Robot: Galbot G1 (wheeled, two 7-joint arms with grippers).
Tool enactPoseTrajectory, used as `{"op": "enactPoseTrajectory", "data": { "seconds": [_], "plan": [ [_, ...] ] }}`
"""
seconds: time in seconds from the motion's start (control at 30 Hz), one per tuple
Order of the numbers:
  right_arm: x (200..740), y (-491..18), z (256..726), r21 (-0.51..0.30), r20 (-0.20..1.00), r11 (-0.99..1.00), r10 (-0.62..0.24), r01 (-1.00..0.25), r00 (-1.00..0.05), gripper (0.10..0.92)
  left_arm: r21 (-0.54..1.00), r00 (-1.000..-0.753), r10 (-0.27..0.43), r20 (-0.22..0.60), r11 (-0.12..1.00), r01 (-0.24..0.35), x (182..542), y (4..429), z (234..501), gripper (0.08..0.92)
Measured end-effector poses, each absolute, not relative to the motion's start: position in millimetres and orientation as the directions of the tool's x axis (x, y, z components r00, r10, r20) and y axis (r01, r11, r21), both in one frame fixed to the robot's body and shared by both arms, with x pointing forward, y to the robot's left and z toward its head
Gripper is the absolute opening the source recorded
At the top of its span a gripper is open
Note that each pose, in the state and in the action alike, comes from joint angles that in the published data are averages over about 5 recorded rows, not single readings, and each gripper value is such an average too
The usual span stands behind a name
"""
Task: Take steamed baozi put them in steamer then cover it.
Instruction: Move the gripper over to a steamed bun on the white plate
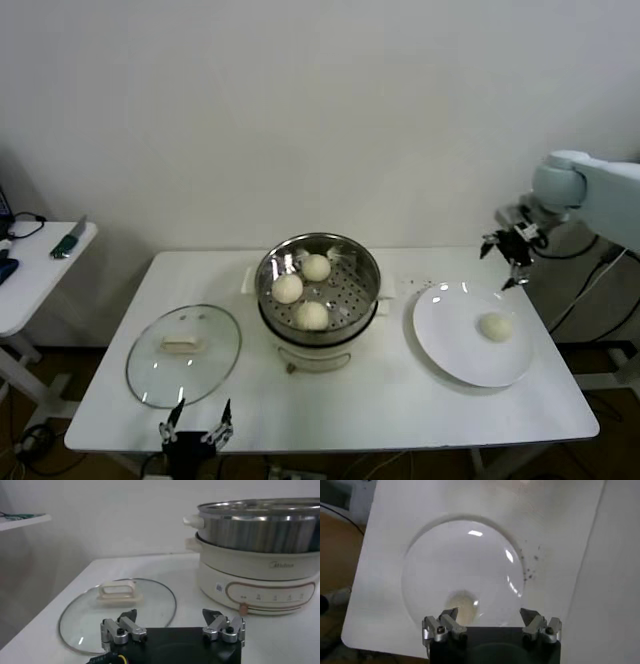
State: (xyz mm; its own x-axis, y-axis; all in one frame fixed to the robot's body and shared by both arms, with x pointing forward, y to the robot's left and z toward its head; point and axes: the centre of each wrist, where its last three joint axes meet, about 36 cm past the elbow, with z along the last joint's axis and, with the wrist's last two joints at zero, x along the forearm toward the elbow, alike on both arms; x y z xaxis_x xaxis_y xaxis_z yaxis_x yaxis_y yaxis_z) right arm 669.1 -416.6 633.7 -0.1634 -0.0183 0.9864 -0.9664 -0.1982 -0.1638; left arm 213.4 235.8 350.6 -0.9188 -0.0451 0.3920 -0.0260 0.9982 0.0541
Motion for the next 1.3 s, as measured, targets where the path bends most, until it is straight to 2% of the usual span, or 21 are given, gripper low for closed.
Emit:
{"op": "enactPoseTrajectory", "data": {
  "seconds": [0.3,0.63,1.3],
  "plan": [
    [662.7,-452.6,569.4,-0.142,0.990,-0.088,0.012,-0.986,-0.144,0.823,0.051,-0.915,-0.051,0.400,0.998,-0.033,211.5,234.7,347.6,0.823],
    [658.5,-466.4,514.2,-0.132,0.991,-0.023,-0.011,-0.991,-0.132,0.823,0.056,-0.911,-0.056,0.407,0.998,-0.037,209.6,234.6,345.4,0.823],
    [669.8,-466.5,465.9,-0.132,0.991,-0.014,-0.030,-0.991,-0.131,0.823,0.060,-0.907,-0.071,0.416,0.997,-0.050,206.3,236.8,343.2,0.823]
  ]
}}
